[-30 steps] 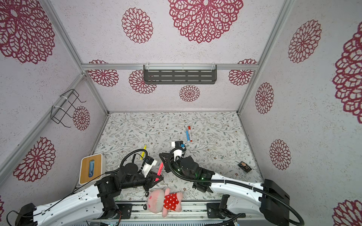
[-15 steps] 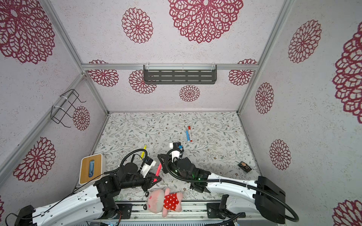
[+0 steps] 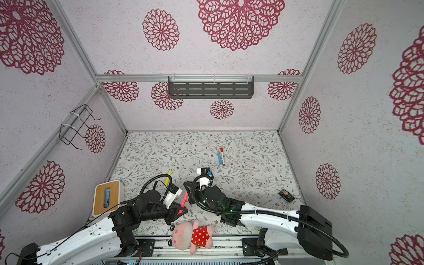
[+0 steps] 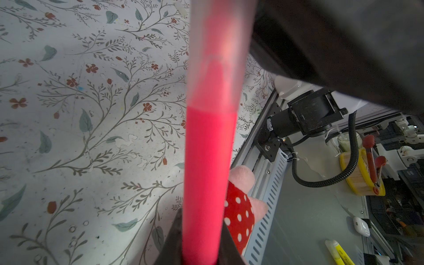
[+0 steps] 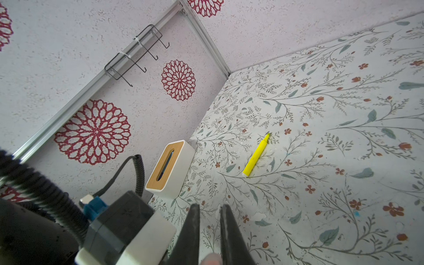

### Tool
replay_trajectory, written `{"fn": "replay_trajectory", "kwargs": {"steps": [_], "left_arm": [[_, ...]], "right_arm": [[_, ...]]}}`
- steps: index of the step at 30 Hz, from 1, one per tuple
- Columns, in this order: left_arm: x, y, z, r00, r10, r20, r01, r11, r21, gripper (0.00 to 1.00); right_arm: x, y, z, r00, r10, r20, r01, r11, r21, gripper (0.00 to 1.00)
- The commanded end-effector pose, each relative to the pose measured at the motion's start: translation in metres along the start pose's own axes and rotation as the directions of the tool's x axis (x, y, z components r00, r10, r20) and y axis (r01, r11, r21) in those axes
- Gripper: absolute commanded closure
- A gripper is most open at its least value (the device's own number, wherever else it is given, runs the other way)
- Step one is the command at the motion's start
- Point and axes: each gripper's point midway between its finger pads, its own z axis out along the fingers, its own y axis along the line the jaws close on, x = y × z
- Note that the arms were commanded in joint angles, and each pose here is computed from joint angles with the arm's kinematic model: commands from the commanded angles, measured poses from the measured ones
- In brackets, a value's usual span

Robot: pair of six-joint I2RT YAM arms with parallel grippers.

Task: Insert the pens into the pen caps

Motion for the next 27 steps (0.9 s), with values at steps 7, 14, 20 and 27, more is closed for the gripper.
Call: {"fn": "replay_trajectory", "kwargs": {"steps": [7, 14, 20, 27], "left_arm": [[-0.113, 0.013, -0.039, 0.867, -0.095, 0.489, 0.128, 0.991, -0.034, 1.0], [-0.1, 0.017, -0.042, 0.867, -0.11, 0.485, 0.143, 0.989, -0.031, 1.0], [-0.096, 0.017, -0.039, 0.866, -0.115, 0.486, 0.142, 0.99, -0.02, 1.0], [-0.095, 0.004, -0.028, 0.886, -0.086, 0.456, 0.101, 0.995, -0.008, 1.0]], "right_arm": [[0.004, 0.003, -0.055, 0.961, -0.18, -0.211, 0.169, 0.983, -0.066, 0.63], [-0.021, 0.01, -0.073, 0.976, -0.179, -0.125, 0.164, 0.979, -0.121, 0.45], [-0.015, 0.011, -0.077, 0.979, -0.156, -0.128, 0.135, 0.979, -0.154, 0.42], [-0.028, 0.024, -0.073, 0.975, -0.192, -0.112, 0.171, 0.97, -0.17, 0.41]]}}
